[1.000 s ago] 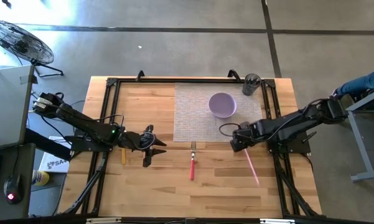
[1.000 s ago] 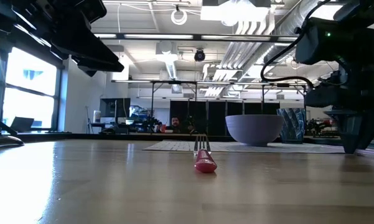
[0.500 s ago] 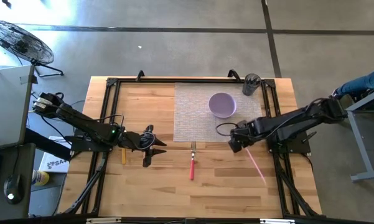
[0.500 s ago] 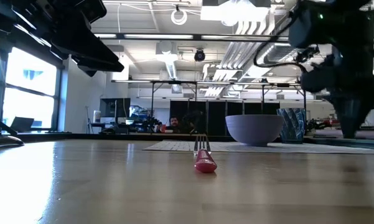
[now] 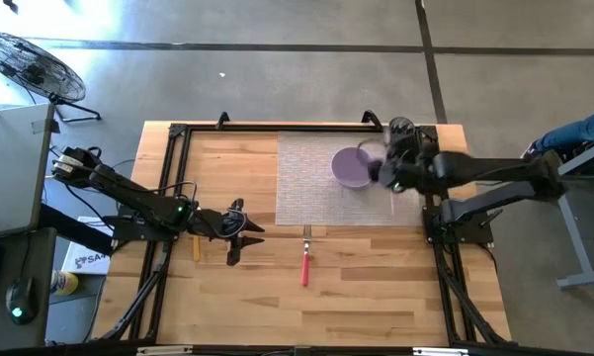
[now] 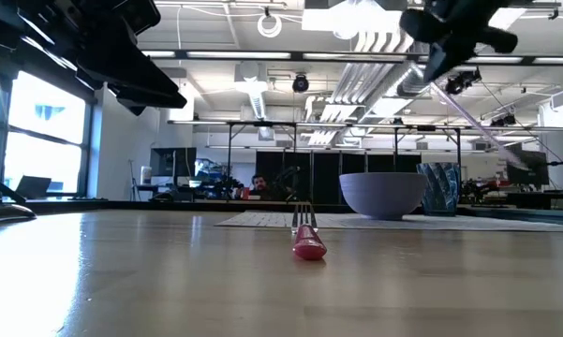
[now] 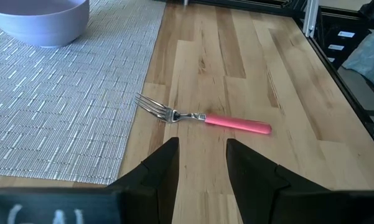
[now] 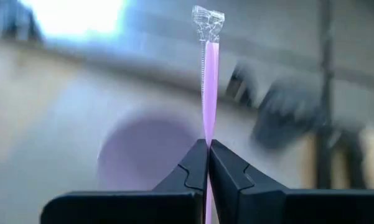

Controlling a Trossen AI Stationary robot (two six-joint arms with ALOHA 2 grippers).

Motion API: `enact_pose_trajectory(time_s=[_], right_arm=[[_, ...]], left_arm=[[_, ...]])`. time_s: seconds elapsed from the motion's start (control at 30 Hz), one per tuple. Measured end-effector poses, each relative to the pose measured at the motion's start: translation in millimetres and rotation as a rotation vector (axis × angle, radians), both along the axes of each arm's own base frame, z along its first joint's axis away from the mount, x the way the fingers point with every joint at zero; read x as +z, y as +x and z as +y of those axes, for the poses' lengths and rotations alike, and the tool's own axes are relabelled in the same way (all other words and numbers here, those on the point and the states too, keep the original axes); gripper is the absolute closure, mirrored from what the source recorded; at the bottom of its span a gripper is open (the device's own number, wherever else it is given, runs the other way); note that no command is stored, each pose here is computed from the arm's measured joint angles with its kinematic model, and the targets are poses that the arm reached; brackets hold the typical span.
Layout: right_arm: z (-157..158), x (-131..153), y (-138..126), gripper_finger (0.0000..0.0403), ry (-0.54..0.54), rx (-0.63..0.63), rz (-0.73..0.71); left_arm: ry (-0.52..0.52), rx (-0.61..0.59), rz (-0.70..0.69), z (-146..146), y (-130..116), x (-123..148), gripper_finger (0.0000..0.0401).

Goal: Pick & Place Utensil
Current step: Put the pink straw into the blue cup

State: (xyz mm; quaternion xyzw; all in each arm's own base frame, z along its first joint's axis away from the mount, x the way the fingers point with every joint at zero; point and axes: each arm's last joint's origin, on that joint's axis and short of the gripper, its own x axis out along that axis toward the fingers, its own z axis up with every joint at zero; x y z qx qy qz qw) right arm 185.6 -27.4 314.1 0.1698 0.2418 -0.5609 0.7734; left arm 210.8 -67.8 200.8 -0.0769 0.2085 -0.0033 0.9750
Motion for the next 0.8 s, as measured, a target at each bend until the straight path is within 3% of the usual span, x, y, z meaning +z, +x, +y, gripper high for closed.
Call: enact_pose_trajectory(time_s=[0.13,0.27,0.4,0.63,0.8], right_arm=[[-14.4,20.0,-11.9,0.0401,-0.239,-0.118,-0.107],[-29.9,23.0,-16.0,0.0401,-0.408,-0.237,-0.128],[-53.7,21.7,-17.4,0.0401,-0.478,-0.304,-0.151],[-95.8,17.8,-27.6,0.0401,-0.611,-0.216,-0.237],[-111.7,2.7,-41.2,0.0402,-0.652,-0.299,-0.215]], left_arm=[[0.0,0.0,0.0,0.0,0.0,0.0,0.0272],[0.0,0.0,0.0,0.0,0.0,0.0,0.0272],[0.0,0.0,0.0,0.0,0.0,0.0,0.0272],[0.0,0.0,0.0,0.0,0.0,0.0,0.0272],[0.0,0.0,0.0,0.0,0.0,0.0,0.0272]])
